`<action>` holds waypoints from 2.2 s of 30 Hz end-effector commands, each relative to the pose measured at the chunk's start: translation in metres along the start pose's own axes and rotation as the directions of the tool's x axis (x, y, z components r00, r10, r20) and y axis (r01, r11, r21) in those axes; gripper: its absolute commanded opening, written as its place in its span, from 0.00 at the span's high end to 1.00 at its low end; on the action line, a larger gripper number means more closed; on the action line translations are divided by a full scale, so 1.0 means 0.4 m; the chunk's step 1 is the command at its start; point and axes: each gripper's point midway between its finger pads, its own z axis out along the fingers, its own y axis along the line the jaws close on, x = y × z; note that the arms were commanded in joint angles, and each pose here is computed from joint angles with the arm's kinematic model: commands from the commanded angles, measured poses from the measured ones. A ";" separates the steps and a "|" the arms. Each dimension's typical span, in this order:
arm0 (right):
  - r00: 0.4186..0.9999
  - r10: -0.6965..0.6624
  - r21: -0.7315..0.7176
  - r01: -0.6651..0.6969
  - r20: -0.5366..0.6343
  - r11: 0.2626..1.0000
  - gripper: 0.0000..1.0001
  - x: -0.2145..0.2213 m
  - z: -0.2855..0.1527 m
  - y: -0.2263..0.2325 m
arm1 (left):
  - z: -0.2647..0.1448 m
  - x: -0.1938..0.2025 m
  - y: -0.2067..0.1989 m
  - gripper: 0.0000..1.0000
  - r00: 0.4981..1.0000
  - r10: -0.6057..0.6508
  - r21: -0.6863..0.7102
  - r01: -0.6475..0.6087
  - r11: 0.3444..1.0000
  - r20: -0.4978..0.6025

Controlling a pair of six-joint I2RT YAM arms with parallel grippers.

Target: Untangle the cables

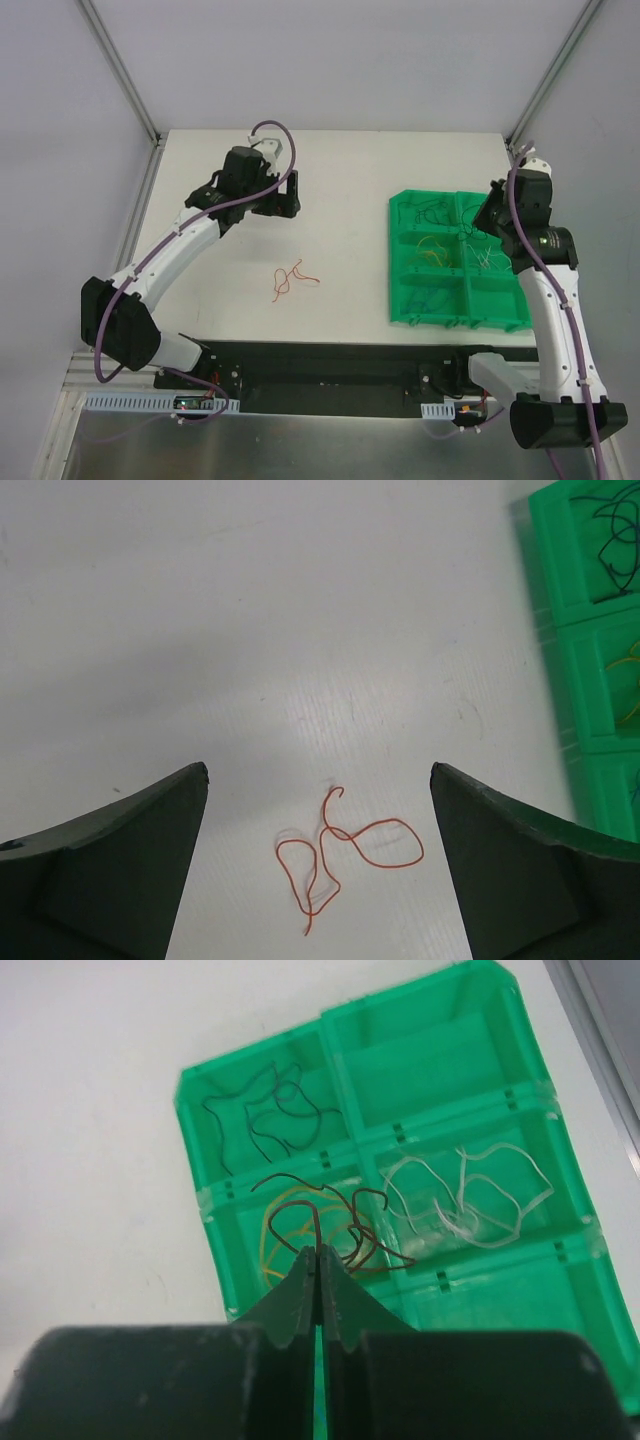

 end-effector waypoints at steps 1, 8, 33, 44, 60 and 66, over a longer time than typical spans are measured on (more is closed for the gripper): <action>0.996 0.062 0.226 -0.047 -0.057 0.973 1.00 0.045 -0.067 -0.116 | -0.013 -0.063 -0.017 0.07 0.999 -0.009 0.019 0.008 1.000 0.033; 0.941 0.294 0.631 -0.128 -0.165 0.765 1.00 0.204 -0.213 -0.314 | -0.002 -0.060 -0.021 0.07 1.000 -0.020 0.020 0.020 1.000 -0.023; 0.782 0.518 0.685 -0.167 -0.347 0.710 0.94 0.359 -0.050 -0.361 | 0.020 -0.062 0.037 0.12 0.981 0.149 -0.060 -0.157 0.986 -0.125; 0.791 0.505 0.601 -0.226 -0.346 0.767 0.72 0.392 0.032 -0.341 | -0.036 -0.055 0.061 0.11 0.982 0.170 -0.084 -0.177 0.981 -0.081; 0.922 -0.297 -0.183 0.257 -0.249 0.949 0.17 0.126 0.104 0.191 | -0.109 0.001 0.102 0.10 0.988 0.149 -0.133 -0.152 0.979 -0.034; 0.847 -0.493 -0.620 0.280 -0.199 0.733 0.16 0.271 0.162 0.550 | -0.150 0.009 0.112 0.10 0.987 0.160 -0.134 -0.159 0.978 -0.004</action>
